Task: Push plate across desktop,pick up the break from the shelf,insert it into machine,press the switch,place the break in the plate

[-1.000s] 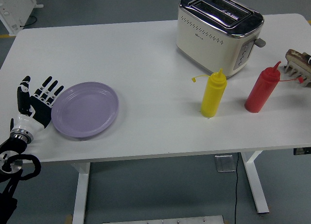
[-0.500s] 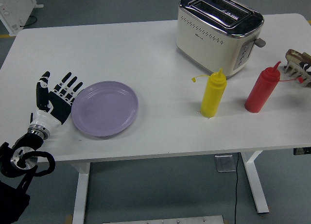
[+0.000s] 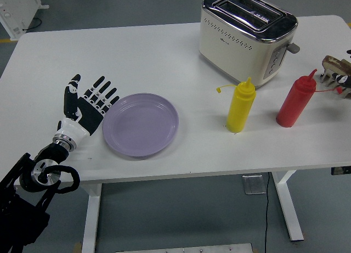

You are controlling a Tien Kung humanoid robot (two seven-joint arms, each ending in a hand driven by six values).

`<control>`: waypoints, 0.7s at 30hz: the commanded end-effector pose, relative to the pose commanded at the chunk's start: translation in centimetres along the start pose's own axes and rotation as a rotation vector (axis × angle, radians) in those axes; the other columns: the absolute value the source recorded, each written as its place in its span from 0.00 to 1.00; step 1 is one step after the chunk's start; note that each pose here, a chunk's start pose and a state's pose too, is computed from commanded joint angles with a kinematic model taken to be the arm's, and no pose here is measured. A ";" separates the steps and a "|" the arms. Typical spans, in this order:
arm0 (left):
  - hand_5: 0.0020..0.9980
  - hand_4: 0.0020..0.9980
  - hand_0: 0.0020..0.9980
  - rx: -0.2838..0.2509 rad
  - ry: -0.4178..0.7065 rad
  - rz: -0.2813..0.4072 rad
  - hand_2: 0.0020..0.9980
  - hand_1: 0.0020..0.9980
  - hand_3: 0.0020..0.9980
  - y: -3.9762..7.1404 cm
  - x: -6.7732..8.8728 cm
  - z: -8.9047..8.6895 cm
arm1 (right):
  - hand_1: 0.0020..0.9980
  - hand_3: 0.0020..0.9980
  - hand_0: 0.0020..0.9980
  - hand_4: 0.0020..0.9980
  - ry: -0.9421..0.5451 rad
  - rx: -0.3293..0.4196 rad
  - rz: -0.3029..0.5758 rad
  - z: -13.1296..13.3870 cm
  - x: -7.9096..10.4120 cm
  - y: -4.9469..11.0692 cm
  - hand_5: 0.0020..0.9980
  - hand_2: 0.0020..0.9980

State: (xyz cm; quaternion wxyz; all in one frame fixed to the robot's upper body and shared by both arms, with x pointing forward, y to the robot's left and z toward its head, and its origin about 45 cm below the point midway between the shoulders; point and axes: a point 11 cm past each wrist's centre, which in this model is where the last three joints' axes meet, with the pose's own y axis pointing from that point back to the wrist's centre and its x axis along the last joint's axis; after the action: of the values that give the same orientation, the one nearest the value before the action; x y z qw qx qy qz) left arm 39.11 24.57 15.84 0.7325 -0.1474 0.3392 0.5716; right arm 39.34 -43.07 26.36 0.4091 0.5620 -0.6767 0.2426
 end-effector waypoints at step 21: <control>1.00 0.71 0.91 0.079 -0.005 -0.097 0.90 0.85 0.81 -1.4 -3.9 -2.9 | 0.50 0.53 0.51 0.51 0.144 0.020 0.059 -1.2 -0.7 -1.0 0.00 0.52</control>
State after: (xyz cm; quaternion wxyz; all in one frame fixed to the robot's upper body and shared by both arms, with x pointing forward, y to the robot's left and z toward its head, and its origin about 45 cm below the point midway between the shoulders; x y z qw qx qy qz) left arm 39.02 19.53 16.08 0.7654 -0.1334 0.3522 0.5219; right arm 40.66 -42.00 26.34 0.4438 0.5271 -0.6592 0.3011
